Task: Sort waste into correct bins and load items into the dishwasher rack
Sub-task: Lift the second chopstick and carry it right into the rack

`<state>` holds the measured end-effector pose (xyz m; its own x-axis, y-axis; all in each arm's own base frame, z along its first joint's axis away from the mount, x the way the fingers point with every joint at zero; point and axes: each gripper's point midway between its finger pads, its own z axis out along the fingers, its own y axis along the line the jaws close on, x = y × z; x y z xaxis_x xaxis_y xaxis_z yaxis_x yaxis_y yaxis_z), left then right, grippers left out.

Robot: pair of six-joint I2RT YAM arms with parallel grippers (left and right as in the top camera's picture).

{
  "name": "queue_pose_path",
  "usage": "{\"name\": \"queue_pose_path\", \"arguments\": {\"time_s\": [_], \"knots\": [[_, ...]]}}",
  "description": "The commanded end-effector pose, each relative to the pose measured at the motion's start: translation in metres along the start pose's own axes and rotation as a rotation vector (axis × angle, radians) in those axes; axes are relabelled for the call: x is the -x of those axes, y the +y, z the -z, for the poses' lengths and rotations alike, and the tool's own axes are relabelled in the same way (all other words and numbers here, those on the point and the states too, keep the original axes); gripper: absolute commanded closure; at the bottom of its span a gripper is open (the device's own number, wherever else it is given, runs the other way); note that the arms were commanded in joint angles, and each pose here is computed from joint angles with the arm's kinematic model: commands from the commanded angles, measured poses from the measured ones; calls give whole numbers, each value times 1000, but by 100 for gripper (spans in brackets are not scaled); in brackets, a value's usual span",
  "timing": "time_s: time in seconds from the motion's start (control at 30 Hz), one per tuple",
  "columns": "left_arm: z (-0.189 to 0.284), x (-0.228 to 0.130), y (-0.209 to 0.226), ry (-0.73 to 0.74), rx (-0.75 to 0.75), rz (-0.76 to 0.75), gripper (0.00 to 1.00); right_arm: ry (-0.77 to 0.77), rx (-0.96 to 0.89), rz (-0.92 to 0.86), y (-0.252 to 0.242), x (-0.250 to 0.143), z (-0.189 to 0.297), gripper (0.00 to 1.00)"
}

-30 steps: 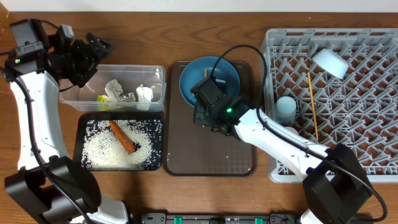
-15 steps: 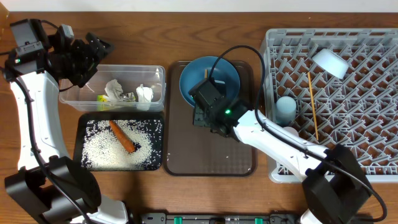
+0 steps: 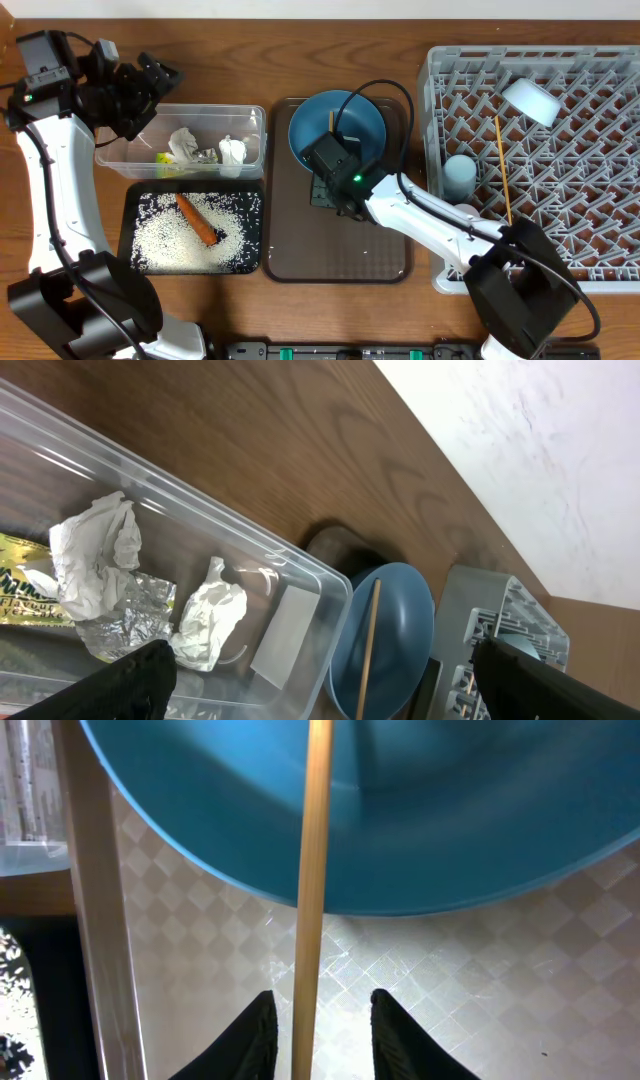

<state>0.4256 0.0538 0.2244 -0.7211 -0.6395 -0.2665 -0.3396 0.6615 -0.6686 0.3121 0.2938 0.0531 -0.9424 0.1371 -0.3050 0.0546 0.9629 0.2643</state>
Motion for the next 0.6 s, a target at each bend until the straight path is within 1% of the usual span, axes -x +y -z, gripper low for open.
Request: {"name": "queue_pose_path", "arguments": {"time_s": [0.0, 0.27, 0.3, 0.37, 0.53, 0.57], "knots": [[-2, 0, 7, 4, 18, 15, 3, 0, 2, -8, 3, -3, 0, 71], [-2, 0, 7, 4, 18, 15, 4, 2, -1, 4, 2, -3, 0, 76], [-2, 0, 7, 4, 18, 15, 4, 1, -1, 3, 2, -3, 0, 78], [-2, 0, 7, 4, 18, 15, 4, 1, -1, 3, 2, -3, 0, 85], [-2, 0, 7, 4, 18, 15, 4, 1, 0, 3, 2, -3, 0, 99], [-2, 0, 7, 4, 18, 15, 4, 2, 1, 3, 3, -3, 1, 99]]}}
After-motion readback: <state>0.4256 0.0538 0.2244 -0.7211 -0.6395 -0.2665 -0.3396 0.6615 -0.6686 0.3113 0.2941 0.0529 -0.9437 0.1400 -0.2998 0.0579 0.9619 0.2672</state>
